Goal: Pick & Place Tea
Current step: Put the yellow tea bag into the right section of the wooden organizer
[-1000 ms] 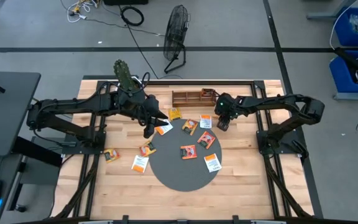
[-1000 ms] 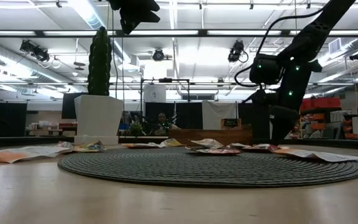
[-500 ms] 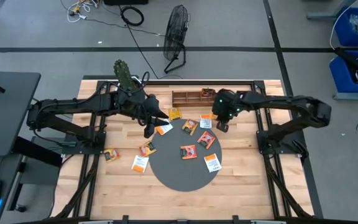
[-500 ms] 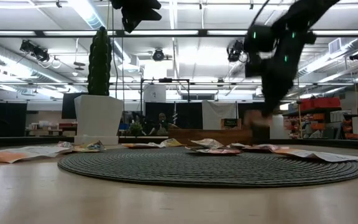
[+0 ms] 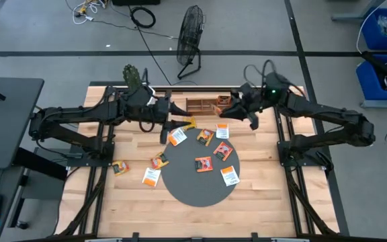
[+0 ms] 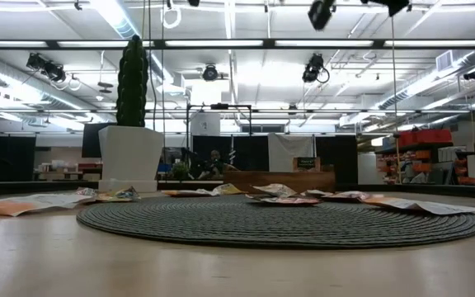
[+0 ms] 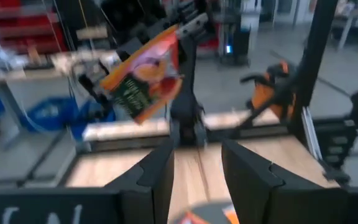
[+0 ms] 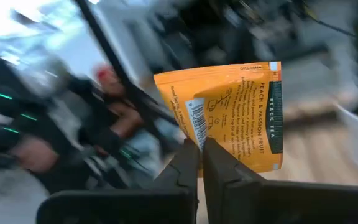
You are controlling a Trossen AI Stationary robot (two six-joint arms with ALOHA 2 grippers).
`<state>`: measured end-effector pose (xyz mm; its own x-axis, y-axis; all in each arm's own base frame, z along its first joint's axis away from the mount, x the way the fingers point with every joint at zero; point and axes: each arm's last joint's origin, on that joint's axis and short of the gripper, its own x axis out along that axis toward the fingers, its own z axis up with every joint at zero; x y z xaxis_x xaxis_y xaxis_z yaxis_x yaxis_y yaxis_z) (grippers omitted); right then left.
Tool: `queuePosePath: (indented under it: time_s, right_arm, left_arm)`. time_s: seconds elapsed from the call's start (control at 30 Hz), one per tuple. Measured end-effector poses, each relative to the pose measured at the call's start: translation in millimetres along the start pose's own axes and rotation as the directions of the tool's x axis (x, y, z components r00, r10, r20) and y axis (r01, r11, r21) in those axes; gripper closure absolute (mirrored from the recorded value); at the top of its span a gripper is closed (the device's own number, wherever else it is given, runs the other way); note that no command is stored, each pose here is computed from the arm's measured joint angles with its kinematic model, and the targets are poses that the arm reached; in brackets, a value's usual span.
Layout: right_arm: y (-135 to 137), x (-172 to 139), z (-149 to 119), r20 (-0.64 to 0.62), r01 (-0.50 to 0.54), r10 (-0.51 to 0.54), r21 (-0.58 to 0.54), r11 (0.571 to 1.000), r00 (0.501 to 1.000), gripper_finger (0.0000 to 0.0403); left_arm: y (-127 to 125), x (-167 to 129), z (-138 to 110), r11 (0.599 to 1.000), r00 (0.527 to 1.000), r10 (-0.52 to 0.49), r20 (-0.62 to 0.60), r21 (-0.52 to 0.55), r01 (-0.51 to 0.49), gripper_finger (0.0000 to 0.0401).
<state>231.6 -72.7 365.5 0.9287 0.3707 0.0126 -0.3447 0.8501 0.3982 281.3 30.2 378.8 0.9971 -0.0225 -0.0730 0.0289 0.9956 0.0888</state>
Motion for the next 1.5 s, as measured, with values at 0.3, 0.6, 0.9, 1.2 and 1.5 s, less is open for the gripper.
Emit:
queuePosePath:
  time_s: [0.3,0.6,0.9,1.2,1.5]
  right_arm:
    - [16.3,12.5,19.0,0.174,-0.195,0.205,-0.077,0.978,0.963,0.0403]
    - [8.4,38.0,14.0,0.240,-0.282,0.298,-0.096,0.954,0.924,0.0403]
    - [6.3,64.2,20.0,0.224,-0.331,0.348,-0.112,0.937,0.910,0.0403]
    - [4.2,69.4,23.5,0.211,-0.343,0.363,-0.127,0.931,0.907,0.0403]
    - [4.7,69.1,23.7,0.206,-0.356,0.372,-0.113,0.928,0.905,0.0403]
  left_arm:
    - [2.2,1.4,20.0,0.999,0.974,0.019,0.227,-0.038,-0.011,0.0263]
    - [3.1,8.3,25.0,0.976,0.943,0.005,0.334,-0.206,0.067,0.0263]
    - [9.9,19.5,15.4,0.900,0.951,-0.008,0.310,-0.413,0.143,0.0263]
    - [3.4,18.6,17.9,0.880,0.914,-0.216,0.343,-0.337,0.334,0.0263]
    - [1.9,16.7,20.5,0.855,0.888,-0.281,0.364,-0.326,0.404,0.0263]
